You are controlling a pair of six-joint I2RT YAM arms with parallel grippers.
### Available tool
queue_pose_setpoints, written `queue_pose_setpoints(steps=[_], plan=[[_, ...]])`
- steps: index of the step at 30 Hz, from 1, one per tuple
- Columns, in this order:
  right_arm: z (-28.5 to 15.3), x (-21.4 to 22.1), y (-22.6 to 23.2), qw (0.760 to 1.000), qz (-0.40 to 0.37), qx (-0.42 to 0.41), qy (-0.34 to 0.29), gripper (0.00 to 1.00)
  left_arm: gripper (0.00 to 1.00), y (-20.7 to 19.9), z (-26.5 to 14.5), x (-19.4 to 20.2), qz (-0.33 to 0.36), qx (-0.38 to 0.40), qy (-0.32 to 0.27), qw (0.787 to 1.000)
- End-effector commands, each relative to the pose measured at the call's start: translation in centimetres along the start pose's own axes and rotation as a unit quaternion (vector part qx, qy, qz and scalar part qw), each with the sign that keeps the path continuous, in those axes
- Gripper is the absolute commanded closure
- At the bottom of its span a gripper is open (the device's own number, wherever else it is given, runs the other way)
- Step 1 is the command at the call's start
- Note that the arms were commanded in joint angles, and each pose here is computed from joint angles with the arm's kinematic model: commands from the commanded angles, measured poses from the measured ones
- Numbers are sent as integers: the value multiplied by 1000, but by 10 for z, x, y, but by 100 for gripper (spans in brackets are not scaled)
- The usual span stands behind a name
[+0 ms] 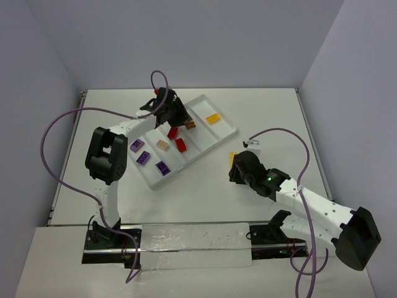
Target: Sort the legos into containers by color
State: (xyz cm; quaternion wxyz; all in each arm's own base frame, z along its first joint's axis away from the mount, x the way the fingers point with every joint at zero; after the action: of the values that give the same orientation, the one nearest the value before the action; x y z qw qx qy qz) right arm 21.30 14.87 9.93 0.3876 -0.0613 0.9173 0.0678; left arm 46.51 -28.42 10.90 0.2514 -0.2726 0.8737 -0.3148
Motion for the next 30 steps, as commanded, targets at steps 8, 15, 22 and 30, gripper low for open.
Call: queue_pose_setpoints(steps=[8, 15, 22, 30], plan=[[6, -69, 15, 999, -7, -2, -53, 100, 6, -42, -33, -17, 53, 29, -33, 998], [30, -111, 10, 999, -14, -5, -44, 100, 7, -86, -133, -26, 54, 103, -76, 990], [76, -145, 2, 999, -19, 9, -31, 100, 8, -90, -194, -7, 68, 154, -63, 984], [132, -169, 4, 999, -31, 34, -11, 92, 9, -66, -213, 7, 72, 141, -62, 985]])
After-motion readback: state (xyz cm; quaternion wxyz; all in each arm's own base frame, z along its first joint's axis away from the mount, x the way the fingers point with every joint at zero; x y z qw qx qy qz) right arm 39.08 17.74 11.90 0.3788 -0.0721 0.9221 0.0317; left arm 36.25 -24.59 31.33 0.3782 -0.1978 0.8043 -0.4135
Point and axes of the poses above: each gripper's point midway between its finger pads, its own z axis out along the fingers, its own y axis along the line the jaws close on, x = y × z, the point moved 1 cm from there along -z, back along the fingers, and after that the axes turned 15 degrees about -z, right-handed, at the moved point
